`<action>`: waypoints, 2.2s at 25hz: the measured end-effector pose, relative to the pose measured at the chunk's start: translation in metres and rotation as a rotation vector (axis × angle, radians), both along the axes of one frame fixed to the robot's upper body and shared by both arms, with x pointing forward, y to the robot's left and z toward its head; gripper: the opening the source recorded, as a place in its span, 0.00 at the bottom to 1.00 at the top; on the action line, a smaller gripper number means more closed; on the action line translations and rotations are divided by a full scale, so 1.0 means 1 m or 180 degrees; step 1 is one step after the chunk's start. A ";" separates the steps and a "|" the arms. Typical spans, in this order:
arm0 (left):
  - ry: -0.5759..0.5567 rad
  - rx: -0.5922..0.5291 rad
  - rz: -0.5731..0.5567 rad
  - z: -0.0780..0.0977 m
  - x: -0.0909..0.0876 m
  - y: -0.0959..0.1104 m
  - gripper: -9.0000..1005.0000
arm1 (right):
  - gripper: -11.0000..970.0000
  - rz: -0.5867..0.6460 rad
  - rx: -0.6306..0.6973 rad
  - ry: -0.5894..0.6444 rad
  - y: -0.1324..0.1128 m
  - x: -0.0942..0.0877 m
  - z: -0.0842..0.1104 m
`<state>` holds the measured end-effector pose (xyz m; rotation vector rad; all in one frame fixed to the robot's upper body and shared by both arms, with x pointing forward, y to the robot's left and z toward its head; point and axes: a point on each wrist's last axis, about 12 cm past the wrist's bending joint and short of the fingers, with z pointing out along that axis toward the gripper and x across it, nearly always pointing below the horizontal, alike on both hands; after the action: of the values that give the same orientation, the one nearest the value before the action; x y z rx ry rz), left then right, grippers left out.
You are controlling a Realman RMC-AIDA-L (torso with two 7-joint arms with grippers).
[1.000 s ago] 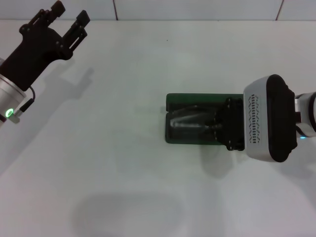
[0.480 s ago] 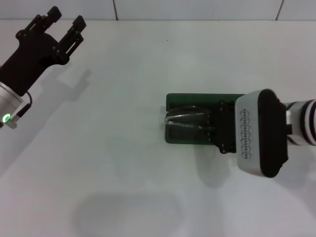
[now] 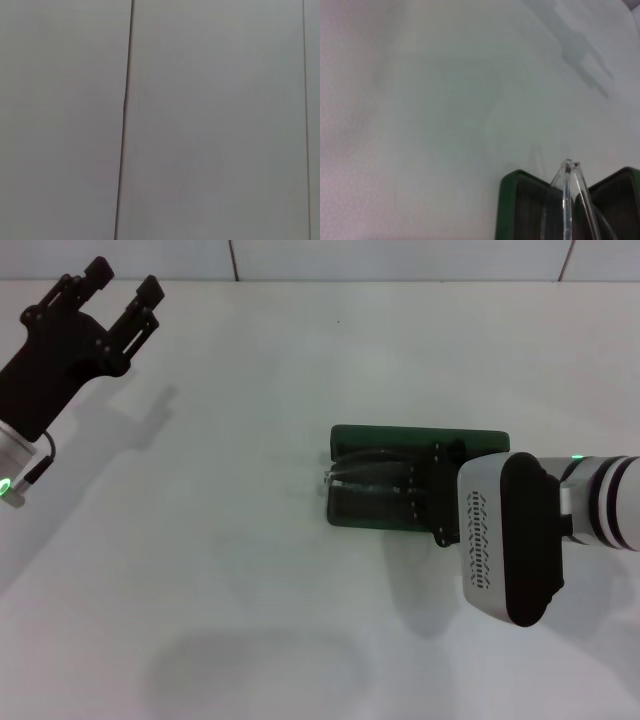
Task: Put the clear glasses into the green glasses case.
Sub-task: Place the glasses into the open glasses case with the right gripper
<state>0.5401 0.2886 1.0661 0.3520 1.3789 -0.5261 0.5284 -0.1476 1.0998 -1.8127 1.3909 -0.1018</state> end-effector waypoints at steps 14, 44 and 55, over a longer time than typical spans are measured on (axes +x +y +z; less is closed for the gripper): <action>-0.0037 -0.0048 0.0006 -0.002 -0.011 0.005 0.64 | 0.08 0.0016 -0.0005 -0.0057 0.002 -0.010 -0.006; -0.0085 0.0014 -0.0007 -0.003 -0.013 0.002 0.64 | 0.08 -0.0418 -0.0283 0.0153 0.005 -0.019 0.019; -0.0114 0.0000 -0.0045 -0.002 -0.012 0.000 0.64 | 0.08 -0.0398 -0.0302 -0.0019 0.007 -0.015 0.014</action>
<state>0.5277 0.2884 1.0640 0.3698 1.3427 -0.5289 0.5132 -0.1410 1.1137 -1.7998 1.5173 -0.2419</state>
